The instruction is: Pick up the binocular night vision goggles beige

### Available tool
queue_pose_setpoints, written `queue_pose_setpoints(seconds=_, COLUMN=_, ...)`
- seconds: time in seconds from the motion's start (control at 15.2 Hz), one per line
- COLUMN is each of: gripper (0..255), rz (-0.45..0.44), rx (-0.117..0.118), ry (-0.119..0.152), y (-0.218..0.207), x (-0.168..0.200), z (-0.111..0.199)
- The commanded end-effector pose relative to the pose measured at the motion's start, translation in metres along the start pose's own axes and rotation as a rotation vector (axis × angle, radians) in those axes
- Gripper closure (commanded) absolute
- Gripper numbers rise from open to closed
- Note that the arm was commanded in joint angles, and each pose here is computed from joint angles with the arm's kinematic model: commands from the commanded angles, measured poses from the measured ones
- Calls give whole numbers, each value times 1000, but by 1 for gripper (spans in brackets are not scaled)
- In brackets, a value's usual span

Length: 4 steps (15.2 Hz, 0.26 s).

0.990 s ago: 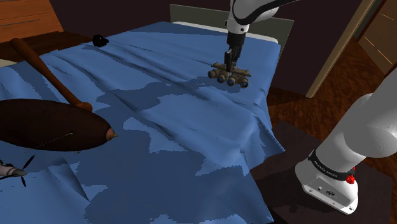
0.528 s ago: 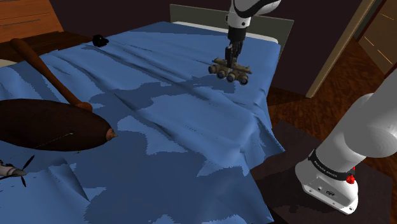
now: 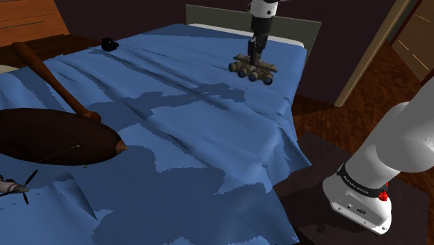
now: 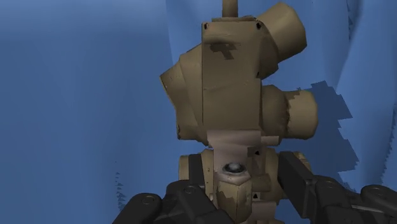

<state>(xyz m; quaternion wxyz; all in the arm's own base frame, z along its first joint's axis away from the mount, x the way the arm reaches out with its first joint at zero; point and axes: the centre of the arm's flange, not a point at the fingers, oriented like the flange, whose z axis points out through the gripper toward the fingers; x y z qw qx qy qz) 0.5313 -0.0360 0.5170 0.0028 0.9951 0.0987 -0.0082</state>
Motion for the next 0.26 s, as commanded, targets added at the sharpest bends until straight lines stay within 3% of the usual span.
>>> queue_pose_setpoints(seconds=0.0, gripper=255, rz=0, rx=0, ry=1, y=0, x=0, z=-12)
queue_pose_setpoints(seconds=0.2, gripper=255, rz=0, rx=0, ry=1, y=0, x=0, z=-18)
